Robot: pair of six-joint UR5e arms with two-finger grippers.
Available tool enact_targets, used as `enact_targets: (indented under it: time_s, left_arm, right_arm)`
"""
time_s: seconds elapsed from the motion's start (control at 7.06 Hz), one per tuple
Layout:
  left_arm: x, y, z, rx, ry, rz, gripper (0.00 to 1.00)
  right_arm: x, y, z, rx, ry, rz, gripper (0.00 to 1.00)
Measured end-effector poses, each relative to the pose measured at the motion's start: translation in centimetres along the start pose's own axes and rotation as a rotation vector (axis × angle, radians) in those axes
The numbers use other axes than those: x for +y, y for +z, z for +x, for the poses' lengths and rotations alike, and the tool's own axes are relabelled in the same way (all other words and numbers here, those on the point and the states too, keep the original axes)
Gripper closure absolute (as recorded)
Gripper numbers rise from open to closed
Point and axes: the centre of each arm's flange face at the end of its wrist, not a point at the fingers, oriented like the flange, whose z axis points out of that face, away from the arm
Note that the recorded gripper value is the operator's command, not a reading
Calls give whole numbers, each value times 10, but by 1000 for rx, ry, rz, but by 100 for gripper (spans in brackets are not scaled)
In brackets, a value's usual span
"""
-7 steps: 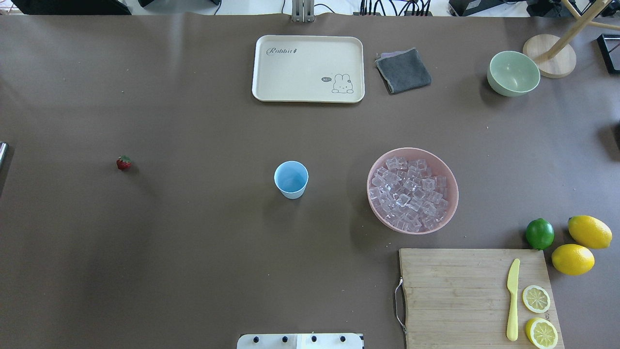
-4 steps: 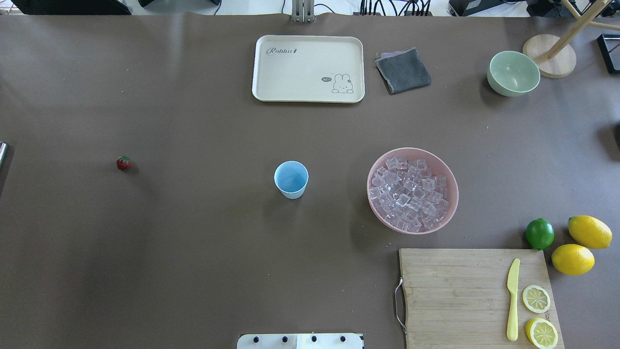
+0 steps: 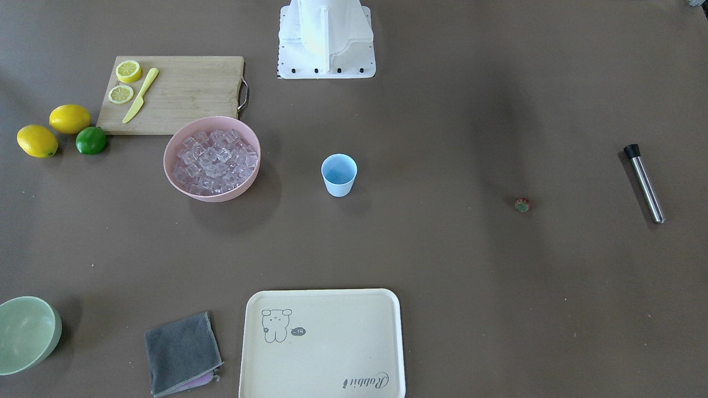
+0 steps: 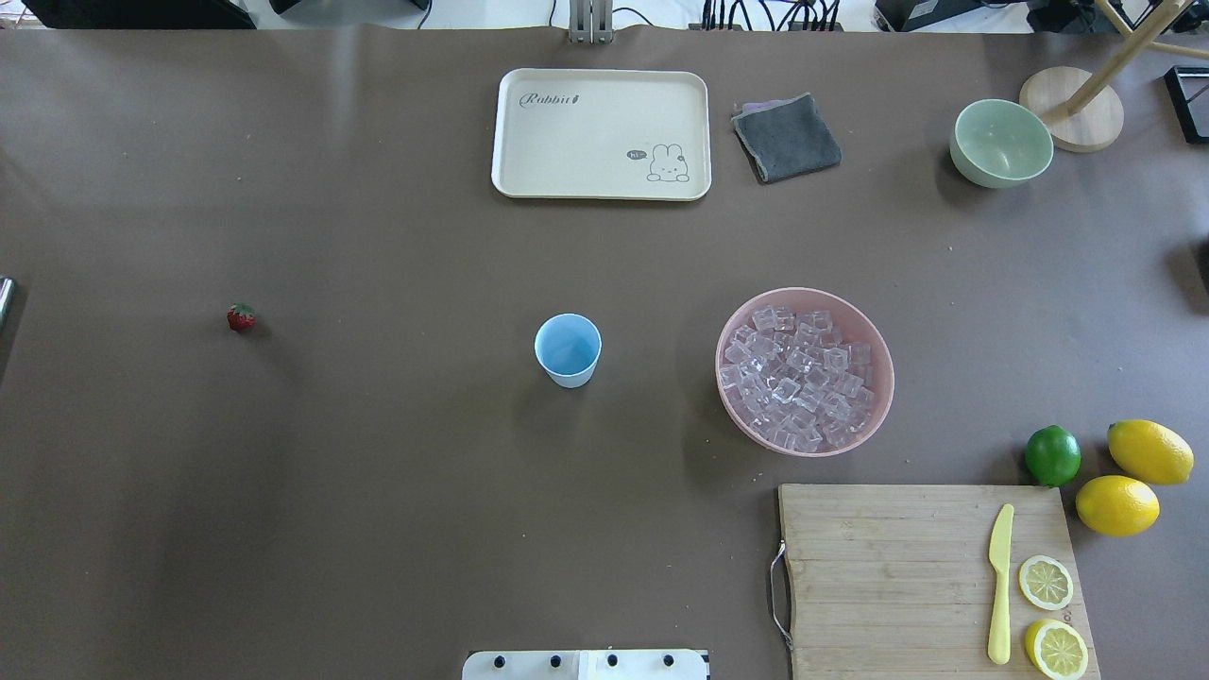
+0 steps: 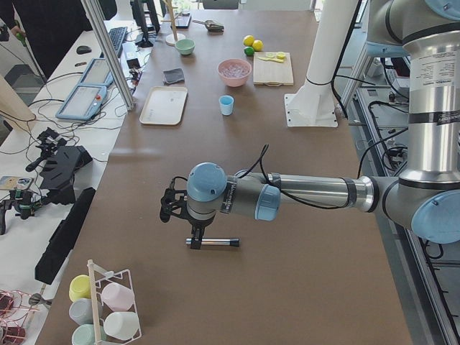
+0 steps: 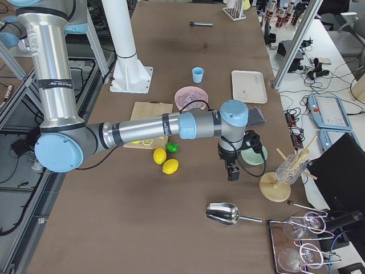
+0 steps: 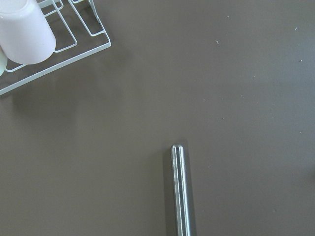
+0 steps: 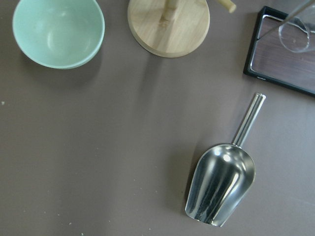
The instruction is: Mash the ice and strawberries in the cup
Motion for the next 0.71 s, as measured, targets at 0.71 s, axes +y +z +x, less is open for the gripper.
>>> enact_targets:
  time_s: [0.71]
  left_arm:
    - [-4,-2,2,-14,8,7,1]
  right_arm:
    - [-31,10,-191,-34,-93,13,0]
